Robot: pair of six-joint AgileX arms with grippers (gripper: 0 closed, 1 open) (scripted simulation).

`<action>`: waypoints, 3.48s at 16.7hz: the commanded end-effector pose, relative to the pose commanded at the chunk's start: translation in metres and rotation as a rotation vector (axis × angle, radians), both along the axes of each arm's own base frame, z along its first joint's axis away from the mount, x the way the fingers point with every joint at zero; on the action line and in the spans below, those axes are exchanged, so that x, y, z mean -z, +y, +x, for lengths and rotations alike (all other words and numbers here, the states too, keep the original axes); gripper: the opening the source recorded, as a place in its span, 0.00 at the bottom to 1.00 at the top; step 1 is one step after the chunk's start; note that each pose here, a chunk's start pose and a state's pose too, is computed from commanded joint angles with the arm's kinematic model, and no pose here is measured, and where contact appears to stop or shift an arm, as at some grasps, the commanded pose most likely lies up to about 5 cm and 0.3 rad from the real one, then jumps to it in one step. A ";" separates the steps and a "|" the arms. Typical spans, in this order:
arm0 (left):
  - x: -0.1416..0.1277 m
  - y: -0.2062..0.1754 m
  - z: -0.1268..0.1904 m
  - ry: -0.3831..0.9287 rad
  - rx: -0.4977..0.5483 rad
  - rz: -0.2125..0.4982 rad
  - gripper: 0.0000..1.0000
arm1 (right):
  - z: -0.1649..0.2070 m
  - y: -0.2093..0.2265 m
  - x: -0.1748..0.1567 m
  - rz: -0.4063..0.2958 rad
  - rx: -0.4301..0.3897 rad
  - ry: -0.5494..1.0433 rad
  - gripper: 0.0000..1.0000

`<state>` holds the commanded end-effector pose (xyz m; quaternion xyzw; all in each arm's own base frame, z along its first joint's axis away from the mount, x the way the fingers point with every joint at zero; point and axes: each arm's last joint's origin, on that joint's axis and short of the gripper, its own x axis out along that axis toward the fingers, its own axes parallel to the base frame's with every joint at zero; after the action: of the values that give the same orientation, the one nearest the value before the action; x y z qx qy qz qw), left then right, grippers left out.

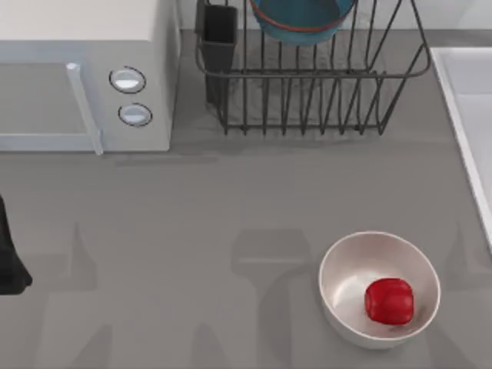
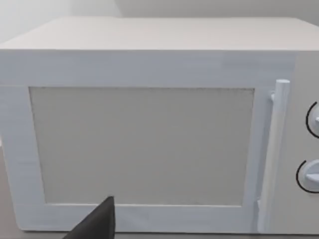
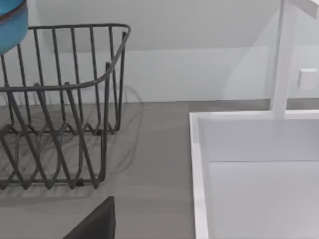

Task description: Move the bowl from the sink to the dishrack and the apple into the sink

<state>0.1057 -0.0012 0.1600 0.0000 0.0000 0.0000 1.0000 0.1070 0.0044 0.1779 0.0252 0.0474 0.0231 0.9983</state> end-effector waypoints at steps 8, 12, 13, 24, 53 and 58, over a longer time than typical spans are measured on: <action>0.000 0.000 0.000 0.000 0.000 0.000 1.00 | 0.050 0.045 -0.047 0.125 -0.141 0.689 1.00; 0.000 0.000 0.000 0.000 0.000 0.000 1.00 | 0.091 0.091 -0.041 0.083 -0.114 1.100 1.00; 0.000 0.000 0.000 0.000 0.000 0.000 1.00 | 0.099 0.103 -0.039 0.064 -0.100 1.181 1.00; 0.000 0.000 0.000 0.000 0.000 0.000 1.00 | 0.130 0.170 -0.022 -0.068 0.005 1.476 1.00; 0.000 0.000 0.000 0.000 0.000 0.000 1.00 | 0.130 0.170 0.087 -0.068 0.005 1.476 0.25; 0.000 0.000 0.000 0.000 0.000 0.000 1.00 | 0.130 0.170 0.087 -0.068 0.005 1.476 0.00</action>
<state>0.1057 -0.0012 0.1600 0.0000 0.0000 0.0000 1.0000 0.2369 0.1740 0.0905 0.0035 0.7071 -0.0035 0.7071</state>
